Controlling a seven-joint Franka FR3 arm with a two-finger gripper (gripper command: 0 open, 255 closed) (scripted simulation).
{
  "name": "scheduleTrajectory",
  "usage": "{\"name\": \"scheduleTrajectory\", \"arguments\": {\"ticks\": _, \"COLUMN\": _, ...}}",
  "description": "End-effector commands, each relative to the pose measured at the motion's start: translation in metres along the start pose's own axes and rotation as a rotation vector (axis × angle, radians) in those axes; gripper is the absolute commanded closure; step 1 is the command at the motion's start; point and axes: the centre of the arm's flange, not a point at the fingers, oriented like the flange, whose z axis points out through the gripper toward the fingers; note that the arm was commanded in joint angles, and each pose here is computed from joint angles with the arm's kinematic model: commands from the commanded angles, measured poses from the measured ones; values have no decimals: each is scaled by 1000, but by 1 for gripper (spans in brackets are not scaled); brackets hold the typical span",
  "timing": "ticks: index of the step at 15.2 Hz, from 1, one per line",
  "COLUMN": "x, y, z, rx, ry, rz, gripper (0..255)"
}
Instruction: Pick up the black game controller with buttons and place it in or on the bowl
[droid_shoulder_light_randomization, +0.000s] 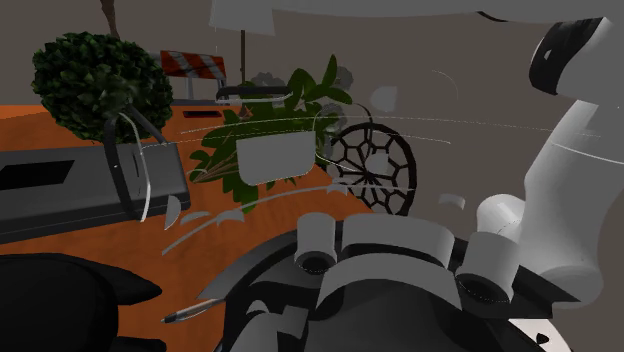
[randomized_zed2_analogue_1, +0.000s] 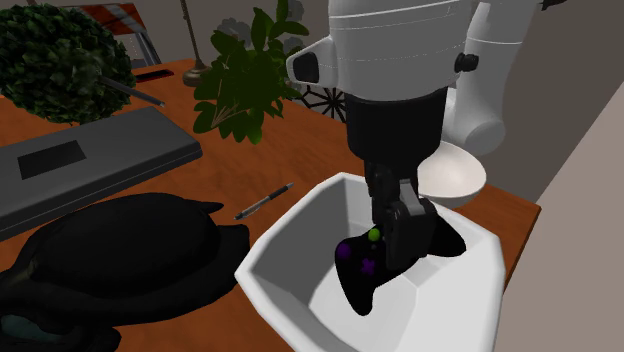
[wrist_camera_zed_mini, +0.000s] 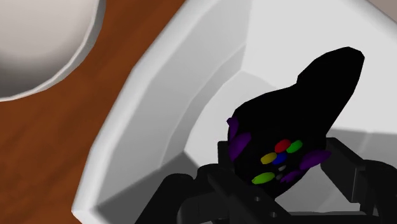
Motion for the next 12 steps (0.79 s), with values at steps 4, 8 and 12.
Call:
{"name": "scheduleTrajectory", "arguments": {"ticks": 4, "x": 0, "y": 0, "z": 0, "rx": 0, "ry": 0, "rz": 0, "gripper": 0}}
{"name": "scheduleTrajectory", "arguments": {"ticks": 8, "x": 0, "y": 0, "z": -26, "rx": 0, "ry": 0, "rz": 0, "gripper": 0}}
{"name": "scheduleTrajectory", "arguments": {"ticks": 12, "x": 0, "y": 0, "z": -50, "rx": 0, "ry": 0, "rz": 0, "gripper": 0}}
